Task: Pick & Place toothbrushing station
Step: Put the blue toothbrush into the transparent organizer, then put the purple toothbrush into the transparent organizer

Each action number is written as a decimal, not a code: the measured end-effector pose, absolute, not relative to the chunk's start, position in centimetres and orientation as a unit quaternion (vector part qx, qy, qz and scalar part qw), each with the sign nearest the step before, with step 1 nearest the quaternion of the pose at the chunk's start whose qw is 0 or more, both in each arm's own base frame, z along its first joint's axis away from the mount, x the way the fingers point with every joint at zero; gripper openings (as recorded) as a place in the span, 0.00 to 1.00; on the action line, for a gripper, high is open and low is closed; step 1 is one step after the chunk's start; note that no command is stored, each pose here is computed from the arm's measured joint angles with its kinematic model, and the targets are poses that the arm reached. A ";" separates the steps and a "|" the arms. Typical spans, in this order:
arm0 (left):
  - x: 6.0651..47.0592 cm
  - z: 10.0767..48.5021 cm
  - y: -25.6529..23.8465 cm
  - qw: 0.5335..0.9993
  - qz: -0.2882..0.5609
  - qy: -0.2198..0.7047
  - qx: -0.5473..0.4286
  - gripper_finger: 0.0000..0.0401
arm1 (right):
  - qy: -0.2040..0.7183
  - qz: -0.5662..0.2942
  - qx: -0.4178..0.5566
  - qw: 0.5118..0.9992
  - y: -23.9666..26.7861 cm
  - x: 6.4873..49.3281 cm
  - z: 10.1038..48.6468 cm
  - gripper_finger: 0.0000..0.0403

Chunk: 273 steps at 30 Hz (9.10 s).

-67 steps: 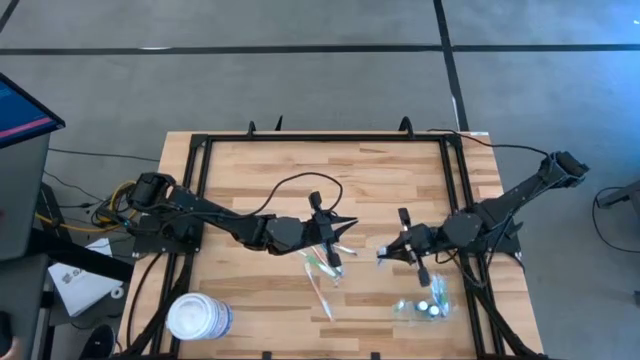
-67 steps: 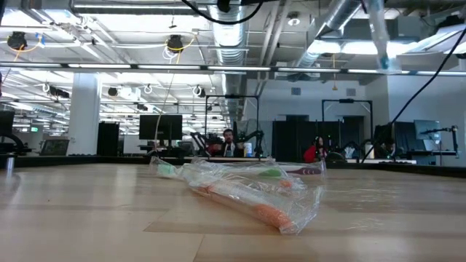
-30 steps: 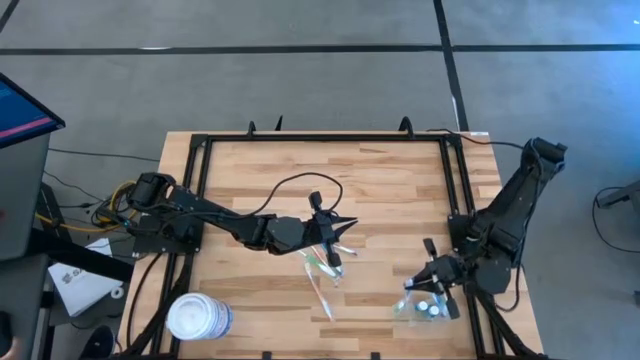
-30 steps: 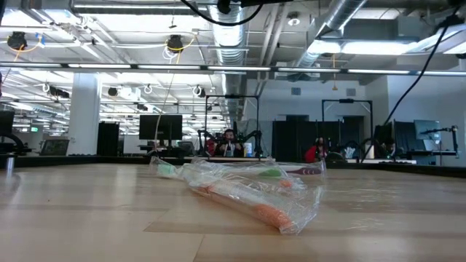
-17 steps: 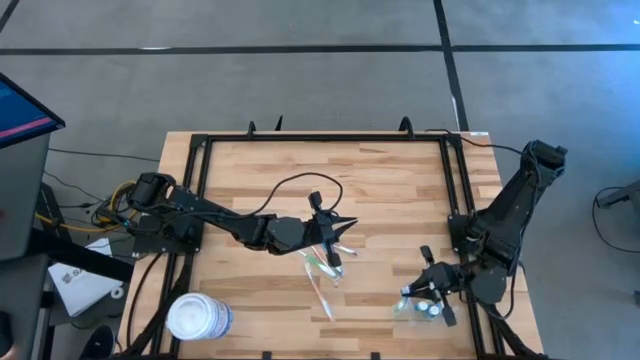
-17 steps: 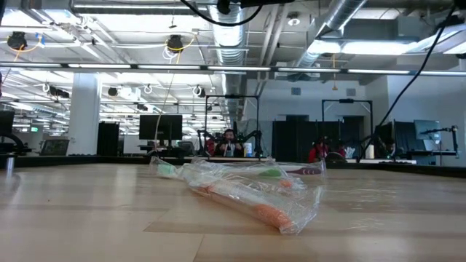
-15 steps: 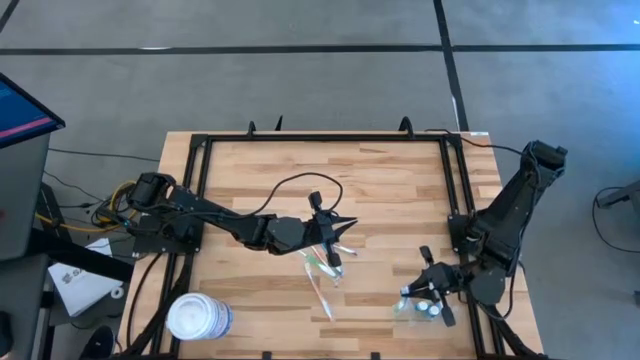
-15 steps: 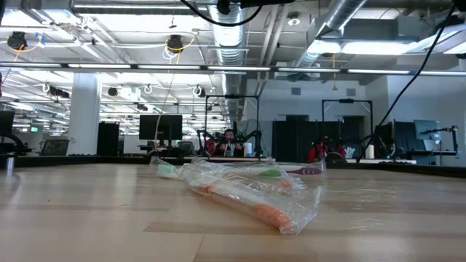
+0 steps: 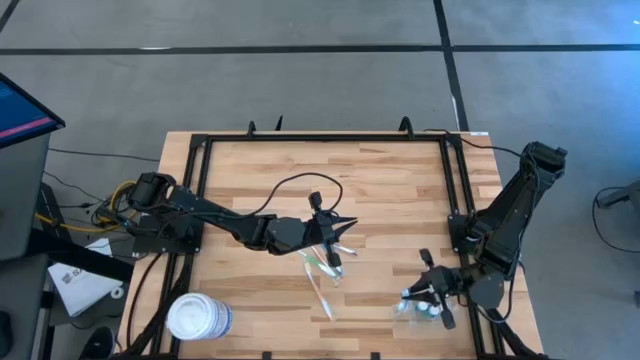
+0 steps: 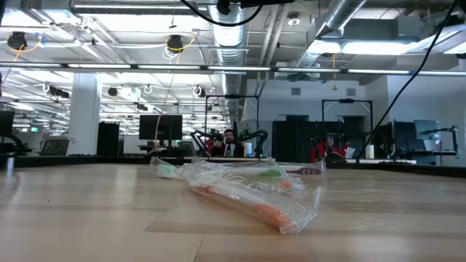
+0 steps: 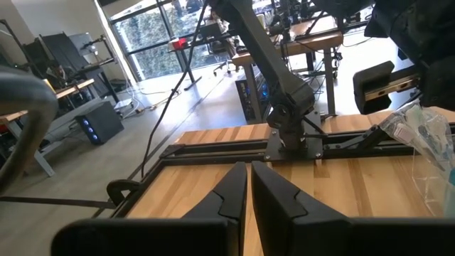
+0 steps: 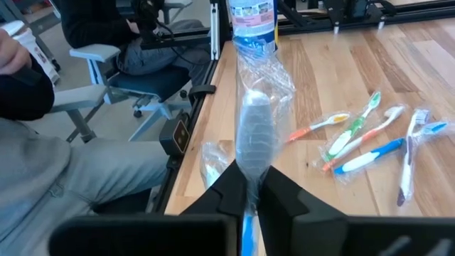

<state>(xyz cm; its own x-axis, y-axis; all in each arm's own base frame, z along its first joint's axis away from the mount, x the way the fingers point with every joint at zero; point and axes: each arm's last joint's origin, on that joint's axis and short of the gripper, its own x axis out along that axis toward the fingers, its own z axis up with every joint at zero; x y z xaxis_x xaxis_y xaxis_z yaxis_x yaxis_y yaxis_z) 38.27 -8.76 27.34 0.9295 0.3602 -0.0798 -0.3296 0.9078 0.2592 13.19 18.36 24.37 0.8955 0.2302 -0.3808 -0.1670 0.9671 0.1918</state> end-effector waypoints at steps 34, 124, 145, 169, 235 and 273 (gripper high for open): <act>38.3 27.3 -8.8 0.974 0.177 0.065 0.123 0.04 | 0.210 0.106 0.056 0.970 17.9 11.7 24.7 0.31; 33.1 15.5 -0.5 0.857 0.122 0.492 -0.091 0.24 | 0.143 -0.015 0.050 0.988 11.0 14.0 28.1 0.29; 32.3 13.7 0.8 0.856 0.147 0.487 -0.090 0.24 | 0.144 -0.015 0.049 0.988 11.0 14.0 28.1 0.29; 32.5 13.9 -0.2 0.871 0.055 0.465 -0.148 0.24 | 0.146 -0.016 0.048 0.988 11.0 13.9 28.0 0.29; 36.3 19.6 -4.2 0.919 -0.002 0.377 -0.117 0.00 | 0.170 -0.035 0.002 0.985 11.1 15.3 26.9 0.29; 36.1 28.5 -2.3 0.926 0.005 0.261 -0.272 0.00 | 0.342 -0.044 -0.181 0.921 12.5 24.3 30.2 0.29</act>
